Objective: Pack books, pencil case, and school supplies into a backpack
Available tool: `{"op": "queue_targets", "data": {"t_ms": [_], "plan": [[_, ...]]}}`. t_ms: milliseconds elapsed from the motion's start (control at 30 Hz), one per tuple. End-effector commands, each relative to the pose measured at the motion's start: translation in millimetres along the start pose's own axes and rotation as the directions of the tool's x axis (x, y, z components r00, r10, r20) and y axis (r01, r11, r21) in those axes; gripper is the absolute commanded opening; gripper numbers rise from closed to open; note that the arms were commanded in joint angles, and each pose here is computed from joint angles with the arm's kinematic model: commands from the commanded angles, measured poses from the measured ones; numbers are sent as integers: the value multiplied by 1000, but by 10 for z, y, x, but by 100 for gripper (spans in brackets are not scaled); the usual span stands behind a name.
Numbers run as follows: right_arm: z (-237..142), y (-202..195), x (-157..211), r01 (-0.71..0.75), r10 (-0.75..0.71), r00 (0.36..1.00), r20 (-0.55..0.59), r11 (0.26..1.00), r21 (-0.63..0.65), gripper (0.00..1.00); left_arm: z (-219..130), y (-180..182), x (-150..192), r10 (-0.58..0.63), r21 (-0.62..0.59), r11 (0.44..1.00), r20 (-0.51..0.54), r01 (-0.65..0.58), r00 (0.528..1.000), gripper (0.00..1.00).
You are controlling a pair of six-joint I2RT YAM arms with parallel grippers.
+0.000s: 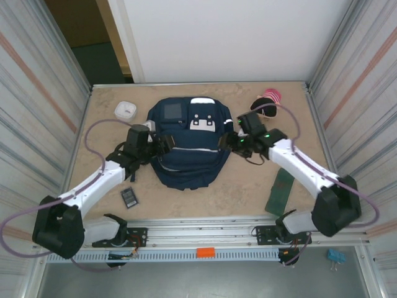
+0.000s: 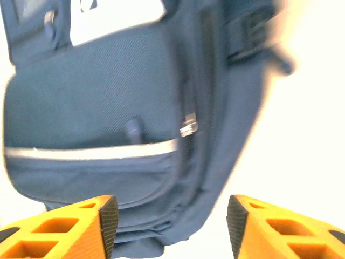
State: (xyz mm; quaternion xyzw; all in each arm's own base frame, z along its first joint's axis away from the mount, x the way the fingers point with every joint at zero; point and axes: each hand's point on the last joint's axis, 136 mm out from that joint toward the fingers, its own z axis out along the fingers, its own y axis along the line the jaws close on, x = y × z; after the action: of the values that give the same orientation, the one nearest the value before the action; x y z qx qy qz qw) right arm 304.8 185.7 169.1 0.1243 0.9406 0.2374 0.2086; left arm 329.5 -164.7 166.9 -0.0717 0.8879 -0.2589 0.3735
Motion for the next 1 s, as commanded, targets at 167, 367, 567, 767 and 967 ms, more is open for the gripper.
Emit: {"op": "queue_targets", "data": {"t_ms": [167, 367, 567, 767, 967], "plan": [[-744, -1745, 292, -275, 286, 957, 47, 843, 463, 67, -63, -67, -101, 19, 3, 1000, 21, -19, 1000, 67], [-588, -2359, 556, -540, 531, 833, 157, 714, 446, 70, 1, -85, -53, 0, 30, 1000, 11, 0, 1000, 67], [-382, -2415, 577, -573, 560, 812, 167, 709, 412, 69, 15, -55, -48, 17, 18, 1000, 17, -18, 1000, 67], [-21, -2180, 492, -534, 529, 840, 120, 767, 355, 67, 56, -46, -2, 9, 26, 1000, 3, -9, 1000, 67], [368, -1800, 303, -454, 457, 887, 70, 832, 319, 65, 46, -31, -19, 16, 17, 1000, 13, -16, 1000, 67]]}}
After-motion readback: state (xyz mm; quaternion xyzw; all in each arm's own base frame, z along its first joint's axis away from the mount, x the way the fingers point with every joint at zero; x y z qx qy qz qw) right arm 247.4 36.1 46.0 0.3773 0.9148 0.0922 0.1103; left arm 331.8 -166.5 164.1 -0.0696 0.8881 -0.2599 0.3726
